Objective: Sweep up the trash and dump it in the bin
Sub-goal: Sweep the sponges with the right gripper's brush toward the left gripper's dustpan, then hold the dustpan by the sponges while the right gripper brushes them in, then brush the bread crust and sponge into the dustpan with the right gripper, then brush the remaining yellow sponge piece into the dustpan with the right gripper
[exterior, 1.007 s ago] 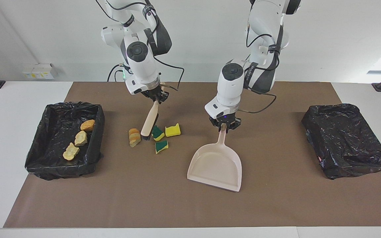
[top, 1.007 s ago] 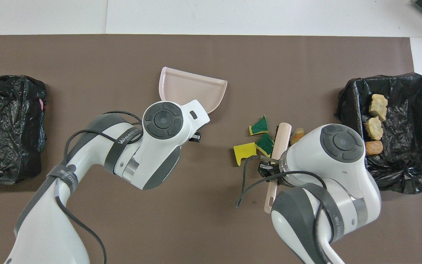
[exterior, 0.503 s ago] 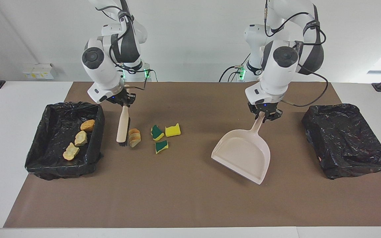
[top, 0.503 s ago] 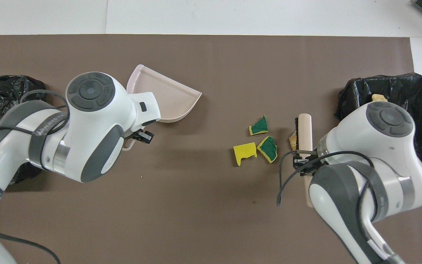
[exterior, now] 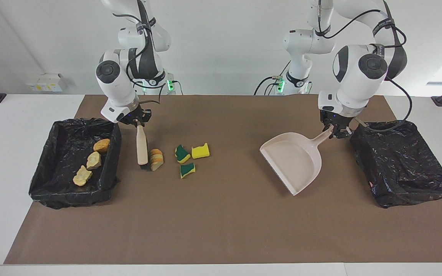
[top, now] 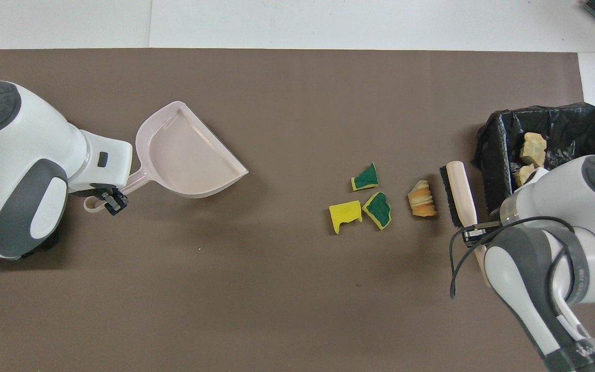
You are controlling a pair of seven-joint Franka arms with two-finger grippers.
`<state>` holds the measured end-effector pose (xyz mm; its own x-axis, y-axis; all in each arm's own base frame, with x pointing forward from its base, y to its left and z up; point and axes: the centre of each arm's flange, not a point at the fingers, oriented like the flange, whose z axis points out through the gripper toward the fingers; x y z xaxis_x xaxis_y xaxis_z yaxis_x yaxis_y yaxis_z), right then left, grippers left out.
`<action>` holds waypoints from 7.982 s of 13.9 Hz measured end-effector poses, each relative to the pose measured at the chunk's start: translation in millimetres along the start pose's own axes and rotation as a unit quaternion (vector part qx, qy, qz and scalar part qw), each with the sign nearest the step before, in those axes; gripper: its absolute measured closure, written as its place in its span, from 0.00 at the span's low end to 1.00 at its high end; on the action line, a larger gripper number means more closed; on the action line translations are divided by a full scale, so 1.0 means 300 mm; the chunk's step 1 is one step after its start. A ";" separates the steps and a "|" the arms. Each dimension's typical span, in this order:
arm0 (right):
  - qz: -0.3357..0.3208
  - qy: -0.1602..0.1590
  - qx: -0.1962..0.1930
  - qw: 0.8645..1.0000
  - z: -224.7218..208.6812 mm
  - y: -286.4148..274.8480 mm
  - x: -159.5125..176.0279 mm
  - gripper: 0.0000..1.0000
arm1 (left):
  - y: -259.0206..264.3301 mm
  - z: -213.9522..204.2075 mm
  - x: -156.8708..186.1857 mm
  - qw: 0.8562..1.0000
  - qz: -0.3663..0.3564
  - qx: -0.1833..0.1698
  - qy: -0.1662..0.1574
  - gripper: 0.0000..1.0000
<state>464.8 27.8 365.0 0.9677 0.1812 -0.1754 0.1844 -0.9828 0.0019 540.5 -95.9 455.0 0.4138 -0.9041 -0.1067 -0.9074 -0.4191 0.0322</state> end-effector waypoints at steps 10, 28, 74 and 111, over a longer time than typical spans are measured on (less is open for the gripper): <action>0.015 0.027 -0.016 0.999 0.059 -0.307 0.004 0.75 | 0.305 0.168 0.271 1.000 0.011 0.017 0.007 0.68; 0.211 0.016 0.036 0.977 0.064 -0.643 0.021 0.75 | 0.443 0.200 0.361 1.000 -0.001 0.019 0.005 0.68; -0.112 0.019 0.068 0.991 -0.113 -0.877 0.279 0.75 | 0.450 0.225 0.393 0.989 -0.126 -0.002 0.084 0.68; -0.115 0.033 0.063 0.991 -0.174 -0.982 0.184 0.75 | 0.347 0.190 0.272 0.987 -0.134 0.003 0.091 0.68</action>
<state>472.8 329.2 406.0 0.9127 0.3978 -0.0930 0.3816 -0.9115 -0.1536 475.6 -208.4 392.9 0.6453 -0.7608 0.0690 -0.7634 -0.6456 0.0210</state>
